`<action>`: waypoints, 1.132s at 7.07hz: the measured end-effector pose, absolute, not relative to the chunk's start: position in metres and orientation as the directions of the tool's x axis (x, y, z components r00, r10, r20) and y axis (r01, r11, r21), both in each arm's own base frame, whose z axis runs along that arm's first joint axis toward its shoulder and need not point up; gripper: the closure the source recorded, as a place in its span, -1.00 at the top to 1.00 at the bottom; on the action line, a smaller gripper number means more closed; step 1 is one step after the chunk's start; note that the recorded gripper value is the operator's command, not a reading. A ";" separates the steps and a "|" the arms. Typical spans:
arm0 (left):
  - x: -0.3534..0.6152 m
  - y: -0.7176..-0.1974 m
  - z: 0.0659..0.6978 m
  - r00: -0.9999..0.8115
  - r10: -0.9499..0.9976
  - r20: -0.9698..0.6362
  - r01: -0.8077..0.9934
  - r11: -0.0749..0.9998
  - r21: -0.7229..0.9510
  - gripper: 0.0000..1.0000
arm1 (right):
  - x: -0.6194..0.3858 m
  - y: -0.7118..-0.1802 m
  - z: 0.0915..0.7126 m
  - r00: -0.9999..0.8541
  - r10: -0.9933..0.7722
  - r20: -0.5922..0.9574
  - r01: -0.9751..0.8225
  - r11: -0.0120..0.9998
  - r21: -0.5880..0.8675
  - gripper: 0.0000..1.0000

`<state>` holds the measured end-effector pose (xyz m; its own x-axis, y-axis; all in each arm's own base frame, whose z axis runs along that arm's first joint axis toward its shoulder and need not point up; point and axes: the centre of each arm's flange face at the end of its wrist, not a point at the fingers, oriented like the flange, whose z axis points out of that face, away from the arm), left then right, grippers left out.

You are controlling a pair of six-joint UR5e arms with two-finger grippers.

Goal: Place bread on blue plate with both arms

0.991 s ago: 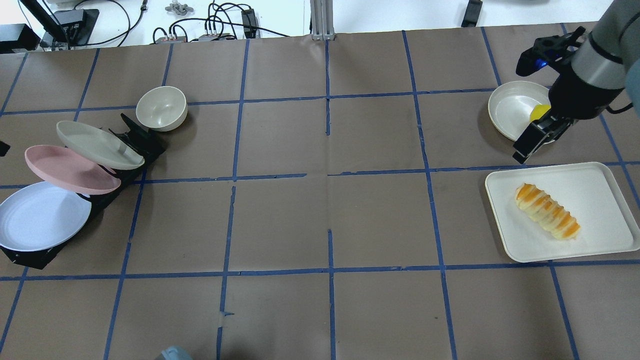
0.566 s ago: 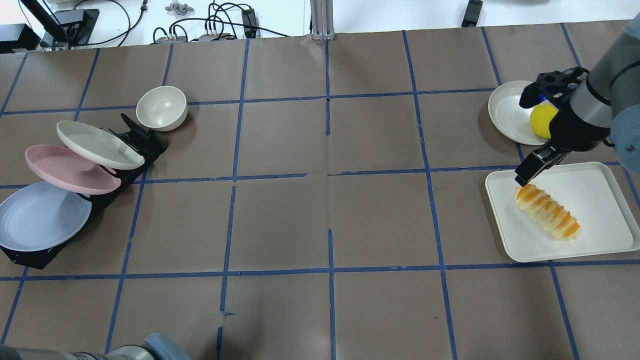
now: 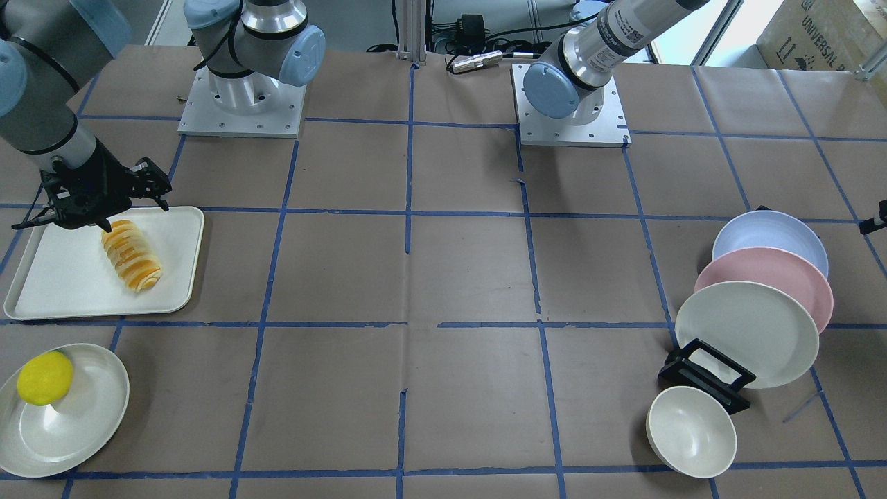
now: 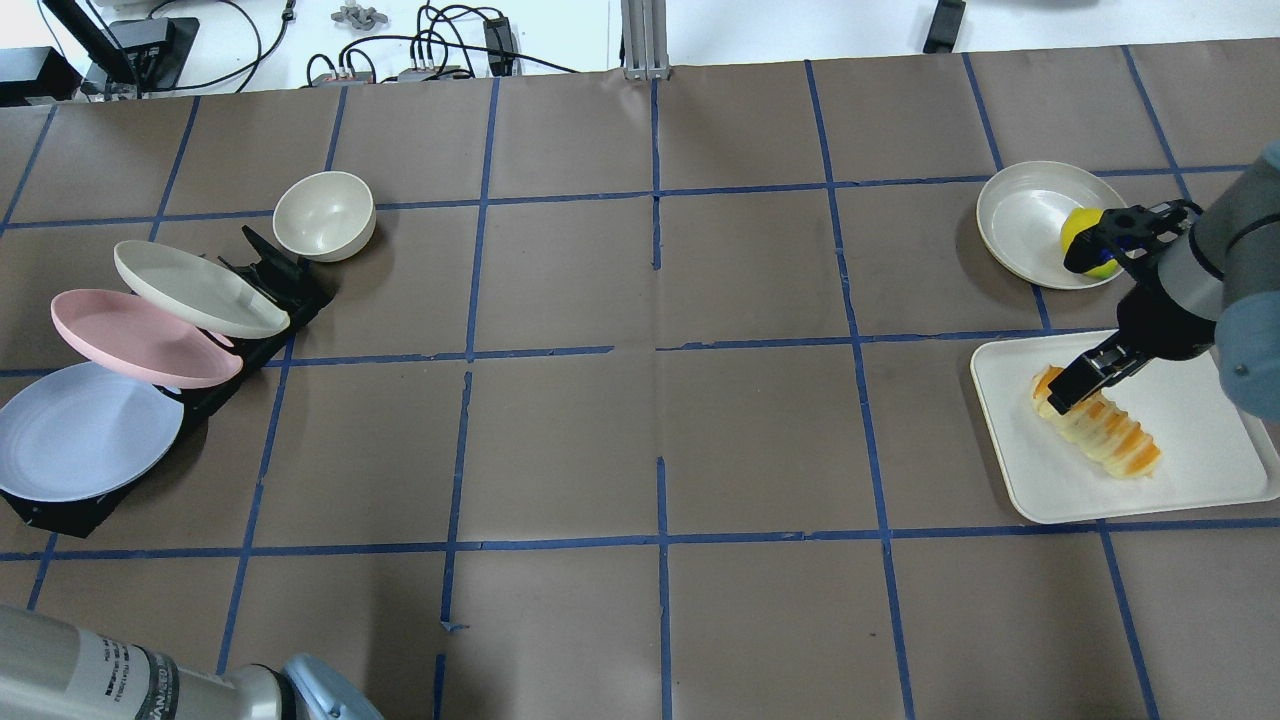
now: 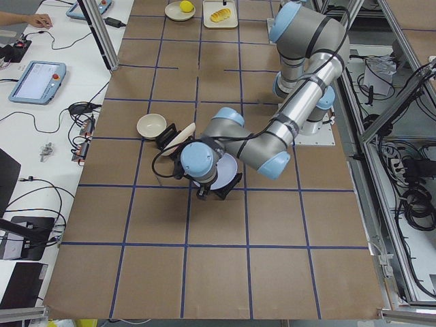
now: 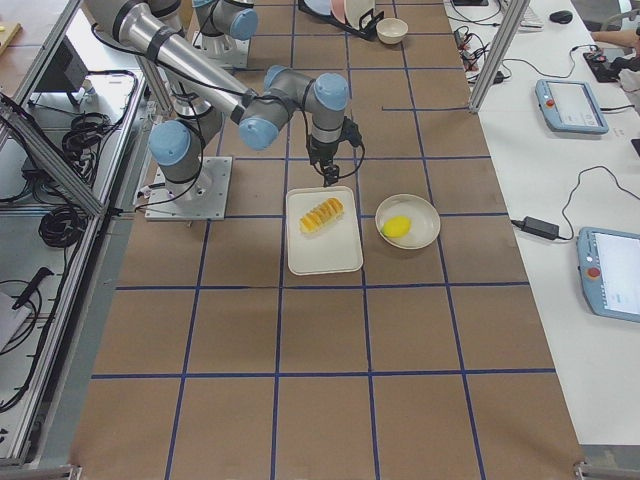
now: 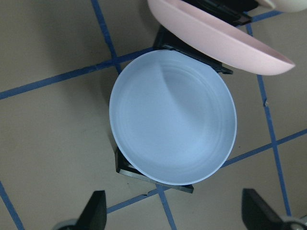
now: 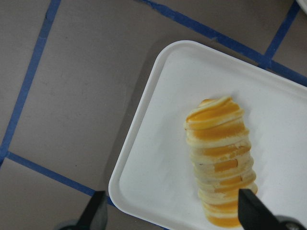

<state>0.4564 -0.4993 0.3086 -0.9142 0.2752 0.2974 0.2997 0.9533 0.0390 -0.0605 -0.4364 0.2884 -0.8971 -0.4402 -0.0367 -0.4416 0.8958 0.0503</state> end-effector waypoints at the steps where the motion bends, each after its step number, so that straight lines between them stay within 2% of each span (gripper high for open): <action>1: 0.463 -0.508 0.282 -0.904 0.273 0.330 0.305 0.951 0.050 1.00 | -0.062 -0.436 0.278 -0.899 -0.438 -0.025 -0.438 0.898 0.040 0.91; 6: 0.435 -0.530 0.232 -0.861 0.280 0.424 0.333 0.941 0.055 1.00 | -0.088 -0.455 0.232 -0.891 -0.453 -0.023 -0.453 0.891 0.025 0.91; 7: 0.434 -0.530 0.221 -0.855 0.276 0.440 0.334 0.941 0.060 0.90 | -0.089 -0.457 0.228 -0.885 -0.465 -0.024 -0.465 0.885 0.023 0.91; 8: 0.433 -0.530 0.215 -0.851 0.273 0.448 0.334 0.940 0.062 0.52 | -0.091 -0.461 0.223 -0.881 -0.473 -0.022 -0.474 0.880 0.019 0.91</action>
<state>0.4334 -0.5302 0.2150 -0.8511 0.2730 0.4485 0.3344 0.9404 0.0623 -0.0912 -0.4607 0.2227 -0.8806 -0.4733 -0.0222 -0.4737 0.8805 0.0193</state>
